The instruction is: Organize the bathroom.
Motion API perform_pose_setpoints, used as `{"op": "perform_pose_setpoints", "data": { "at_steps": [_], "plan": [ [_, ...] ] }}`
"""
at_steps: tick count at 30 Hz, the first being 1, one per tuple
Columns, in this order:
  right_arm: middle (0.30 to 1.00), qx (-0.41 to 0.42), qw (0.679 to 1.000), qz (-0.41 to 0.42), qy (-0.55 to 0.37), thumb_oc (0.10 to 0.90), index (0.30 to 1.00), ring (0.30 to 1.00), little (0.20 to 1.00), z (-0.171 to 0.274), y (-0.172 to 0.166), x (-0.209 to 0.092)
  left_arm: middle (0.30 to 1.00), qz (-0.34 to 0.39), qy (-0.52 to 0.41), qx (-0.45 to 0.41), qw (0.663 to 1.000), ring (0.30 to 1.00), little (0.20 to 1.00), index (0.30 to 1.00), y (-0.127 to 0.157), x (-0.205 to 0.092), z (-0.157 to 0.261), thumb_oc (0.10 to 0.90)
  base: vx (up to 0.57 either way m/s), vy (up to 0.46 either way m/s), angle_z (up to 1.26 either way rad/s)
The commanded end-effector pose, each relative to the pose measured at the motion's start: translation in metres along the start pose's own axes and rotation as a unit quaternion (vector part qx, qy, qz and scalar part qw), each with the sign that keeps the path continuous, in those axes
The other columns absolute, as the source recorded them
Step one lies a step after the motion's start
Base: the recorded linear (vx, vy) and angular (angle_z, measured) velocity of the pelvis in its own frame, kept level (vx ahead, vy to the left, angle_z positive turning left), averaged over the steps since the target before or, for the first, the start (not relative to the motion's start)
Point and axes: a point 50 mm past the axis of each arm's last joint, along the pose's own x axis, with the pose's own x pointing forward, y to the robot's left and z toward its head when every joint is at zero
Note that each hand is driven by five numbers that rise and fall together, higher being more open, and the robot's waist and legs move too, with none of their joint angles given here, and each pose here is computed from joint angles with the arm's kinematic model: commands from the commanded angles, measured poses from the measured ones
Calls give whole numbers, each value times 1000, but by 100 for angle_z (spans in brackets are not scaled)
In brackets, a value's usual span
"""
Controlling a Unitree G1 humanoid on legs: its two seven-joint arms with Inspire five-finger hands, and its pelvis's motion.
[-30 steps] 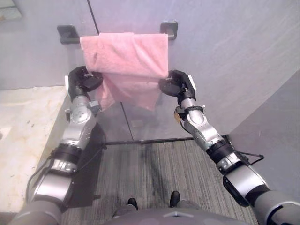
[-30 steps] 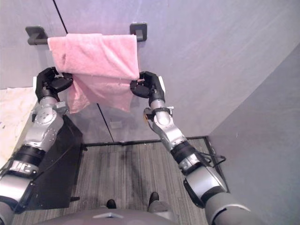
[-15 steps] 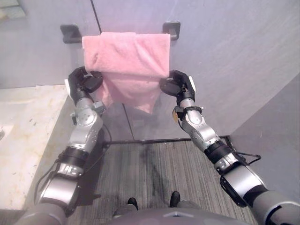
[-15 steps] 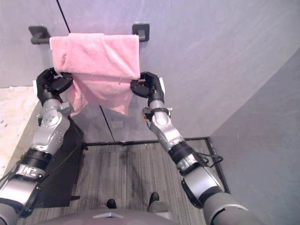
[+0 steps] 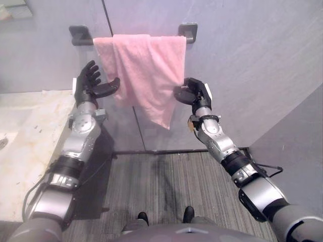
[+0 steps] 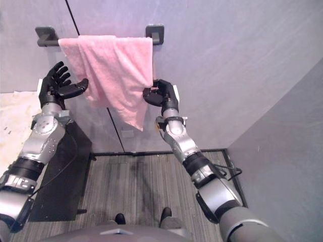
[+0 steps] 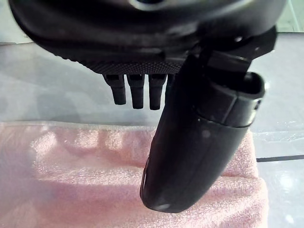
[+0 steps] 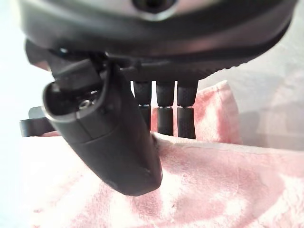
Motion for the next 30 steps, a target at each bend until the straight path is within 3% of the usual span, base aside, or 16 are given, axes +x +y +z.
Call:
{"op": "perform_pose_setpoints", "data": {
  "at_steps": [1, 11, 12, 13, 15, 30],
  "plan": [
    [300, 15, 991, 29, -131, 400, 300, 300, 300, 61, 16, 21, 900, -16, -111, 13, 994, 900, 900, 900, -1, 27, 60, 800, 0, 0, 0],
    [300, 5, 992, 35, -125, 400, 300, 300, 300, 58, 17, 21, 900, -44, -110, 8, 993, 900, 900, 900, 2, 32, 69, 800, 0, 0, 0],
    [300, 2, 992, 38, -124, 400, 300, 300, 300, 58, 18, 21, 542, -47, -107, 11, 993, 542, 542, 542, 4, 34, 71, 562, 0, 0, 0],
    [300, 0, 991, 39, -124, 400, 300, 300, 300, 58, 18, 21, 422, -49, -105, 14, 993, 422, 422, 422, 5, 35, 72, 482, 0, 0, 0],
    [300, -3, 991, 42, -124, 400, 300, 300, 300, 57, 20, 21, 300, -54, -103, 21, 993, 300, 300, 300, 6, 37, 73, 400, 0, 0, 0],
    [300, -18, 992, 48, -116, 400, 300, 300, 300, 52, 15, 20, 300, -57, -91, 50, 993, 300, 300, 300, 35, 49, 86, 400, 0, 0, 0]
  ]
}}
